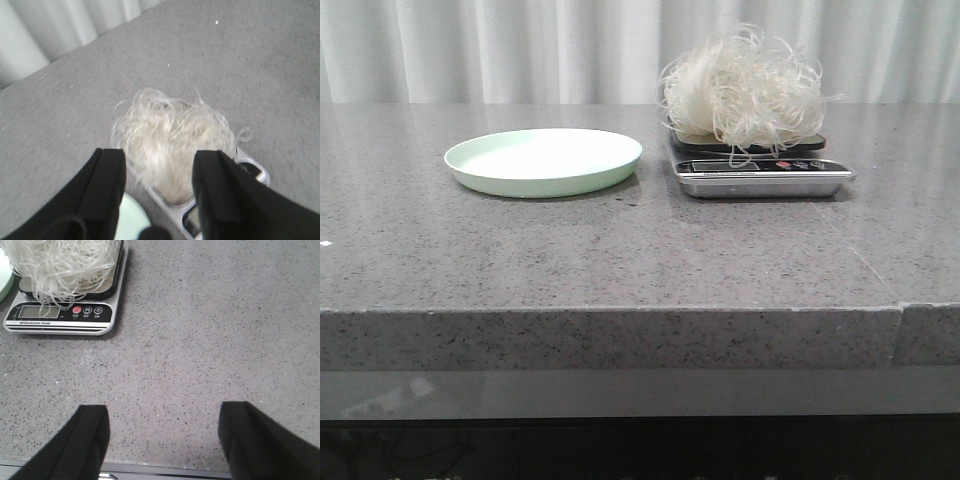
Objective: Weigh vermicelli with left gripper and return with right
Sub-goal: 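Lower the vermicelli onto the scale pan and open the left gripper, then withdraw the left gripper upward away from the scale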
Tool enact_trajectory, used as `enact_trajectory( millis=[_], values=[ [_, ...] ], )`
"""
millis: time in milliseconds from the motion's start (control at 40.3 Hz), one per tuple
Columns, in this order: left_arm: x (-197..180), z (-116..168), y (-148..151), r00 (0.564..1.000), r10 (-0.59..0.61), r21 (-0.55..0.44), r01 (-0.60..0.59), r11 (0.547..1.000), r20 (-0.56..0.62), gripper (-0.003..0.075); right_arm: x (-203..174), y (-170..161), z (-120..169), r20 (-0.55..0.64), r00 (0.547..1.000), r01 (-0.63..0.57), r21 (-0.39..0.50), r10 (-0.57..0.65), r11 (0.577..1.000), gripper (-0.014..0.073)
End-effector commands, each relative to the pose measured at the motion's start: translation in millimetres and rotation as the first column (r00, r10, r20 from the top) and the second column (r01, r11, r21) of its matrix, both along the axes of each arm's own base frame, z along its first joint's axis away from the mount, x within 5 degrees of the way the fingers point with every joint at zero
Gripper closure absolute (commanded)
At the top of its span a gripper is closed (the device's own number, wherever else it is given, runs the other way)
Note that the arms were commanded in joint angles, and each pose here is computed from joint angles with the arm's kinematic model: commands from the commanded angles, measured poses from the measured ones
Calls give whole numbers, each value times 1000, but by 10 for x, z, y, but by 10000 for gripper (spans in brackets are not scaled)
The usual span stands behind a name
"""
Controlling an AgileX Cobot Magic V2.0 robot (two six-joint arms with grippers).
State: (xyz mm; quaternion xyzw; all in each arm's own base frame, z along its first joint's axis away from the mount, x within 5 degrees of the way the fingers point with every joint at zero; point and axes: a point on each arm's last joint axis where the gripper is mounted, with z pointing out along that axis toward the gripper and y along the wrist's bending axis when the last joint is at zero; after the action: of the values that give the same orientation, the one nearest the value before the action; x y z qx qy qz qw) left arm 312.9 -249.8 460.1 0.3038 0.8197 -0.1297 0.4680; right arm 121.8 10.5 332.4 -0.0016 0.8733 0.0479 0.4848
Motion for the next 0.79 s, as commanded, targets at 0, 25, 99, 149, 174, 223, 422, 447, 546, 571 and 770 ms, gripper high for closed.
enact_trajectory(
  millis=[0, 25, 99, 149, 174, 223, 422, 447, 546, 571, 770],
  values=[
    [-439, 568, 365, 996, 13, -60, -7, 998, 91, 313, 40, -8, 144, 83, 997, 5, -3, -5, 1000, 20],
    [-491, 604, 409, 996, 14, -58, -9, 998, 87, 313, 40, -8, 144, 83, 997, 5, -3, -5, 1000, 20],
    [-660, 726, 550, 996, 18, -64, -12, 998, 88, 313, 40, -8, 144, 83, 997, 5, -3, -5, 1000, 20],
    [-786, 803, 646, 995, 19, -77, -11, 997, 100, 313, 40, -8, 144, 83, 997, 5, -3, -5, 1000, 20],
    [-845, 828, 695, 994, 19, -81, -11, 997, 105, 313, 40, -8, 144, 83, 997, 5, -3, -5, 1000, 20],
    [-945, 850, 778, 994, 19, -85, -10, 996, 110, 313, 40, -8, 144, 83, 997, 5, -3, -5, 1000, 20],
    [-1318, 711, 1070, 994, 15, -107, -3, 994, 109, 313, 40, -8, 144, 83, 997, 5, -3, -5, 1000, 20],
    [-1370, 718, 1113, 992, 15, -116, -1, 993, 122, 313, 40, -8, 144, 83, 997, 5, -3, -5, 1000, 20],
    [-1568, 567, 1271, 989, 12, -134, 7, 991, 145, 313, 40, -8, 144, 83, 997, 5, -3, -5, 1000, 20],
    [-1581, 516, 1280, 989, 11, -133, 8, 991, 145, 313, 40, -8, 144, 83, 997, 5, -3, -5, 1000, 20],
    [-1955, 118, 1566, 983, 3, -182, 31, 983, 185, 313, 40, -8, 144, 83, 997, 5, -3, -5, 1000, 20]
  ],
)
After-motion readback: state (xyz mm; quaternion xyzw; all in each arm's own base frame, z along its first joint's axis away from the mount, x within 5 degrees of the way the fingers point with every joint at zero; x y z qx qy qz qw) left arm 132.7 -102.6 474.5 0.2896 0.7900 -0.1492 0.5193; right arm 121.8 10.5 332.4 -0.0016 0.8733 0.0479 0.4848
